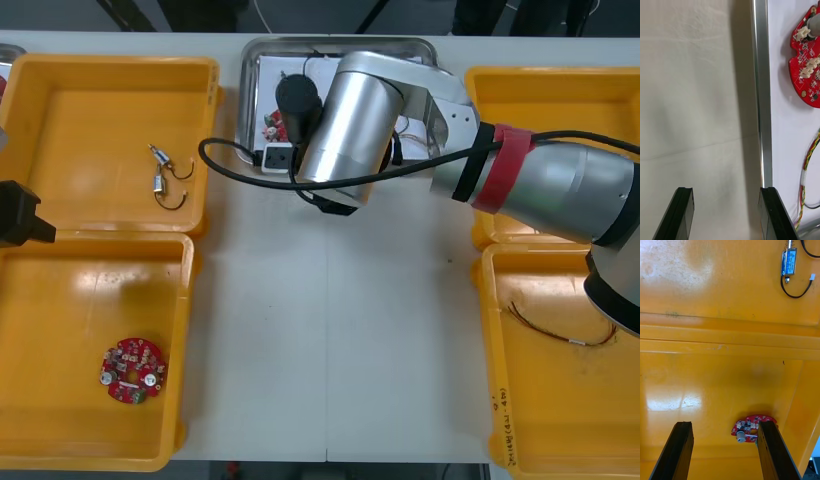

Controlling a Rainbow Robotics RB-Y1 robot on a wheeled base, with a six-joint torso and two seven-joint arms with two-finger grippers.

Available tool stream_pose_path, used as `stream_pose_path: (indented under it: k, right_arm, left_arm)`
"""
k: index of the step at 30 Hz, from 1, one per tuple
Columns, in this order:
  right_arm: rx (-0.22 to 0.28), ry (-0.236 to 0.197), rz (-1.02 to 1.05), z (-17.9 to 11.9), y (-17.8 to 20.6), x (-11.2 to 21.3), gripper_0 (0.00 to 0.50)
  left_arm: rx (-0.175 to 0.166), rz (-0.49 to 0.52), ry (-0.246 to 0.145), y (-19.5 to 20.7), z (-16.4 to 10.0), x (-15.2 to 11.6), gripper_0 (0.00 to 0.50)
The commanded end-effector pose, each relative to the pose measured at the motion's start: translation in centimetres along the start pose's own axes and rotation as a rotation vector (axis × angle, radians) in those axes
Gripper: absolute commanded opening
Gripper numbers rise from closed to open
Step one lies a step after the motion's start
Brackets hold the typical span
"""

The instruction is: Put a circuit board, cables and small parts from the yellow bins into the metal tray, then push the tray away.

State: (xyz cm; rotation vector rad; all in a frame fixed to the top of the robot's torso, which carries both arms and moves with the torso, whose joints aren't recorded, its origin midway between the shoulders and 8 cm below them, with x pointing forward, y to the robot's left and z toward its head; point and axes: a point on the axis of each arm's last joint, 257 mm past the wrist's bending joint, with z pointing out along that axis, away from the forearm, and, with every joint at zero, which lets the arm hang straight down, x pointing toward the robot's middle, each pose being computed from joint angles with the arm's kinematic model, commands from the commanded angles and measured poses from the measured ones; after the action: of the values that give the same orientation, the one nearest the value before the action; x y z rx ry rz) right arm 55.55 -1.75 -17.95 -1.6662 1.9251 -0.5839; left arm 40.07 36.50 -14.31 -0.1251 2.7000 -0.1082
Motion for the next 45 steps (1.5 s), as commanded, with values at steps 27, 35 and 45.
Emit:
stream_pose_path:
  k: [27, 35, 45]
  right_arm:
    - [-0.189, -0.153, 0.720, -14.8, 3.8, 7.2, 0.500]
    - [-0.253, -0.160, 0.945, -16.2, 4.2, 12.5, 0.500]
    - [-0.178, -0.123, 1.121, -17.0, 3.5, 20.5, 0.500]
  left_arm:
    - [-0.050, 0.090, -0.030, 1.6, -1.7, -0.5, 0.500]
    - [-0.050, 0.090, -0.030, 1.6, -1.7, -0.5, 0.500]
    - [-0.050, 0.090, -0.030, 1.6, -1.7, -0.5, 0.500]
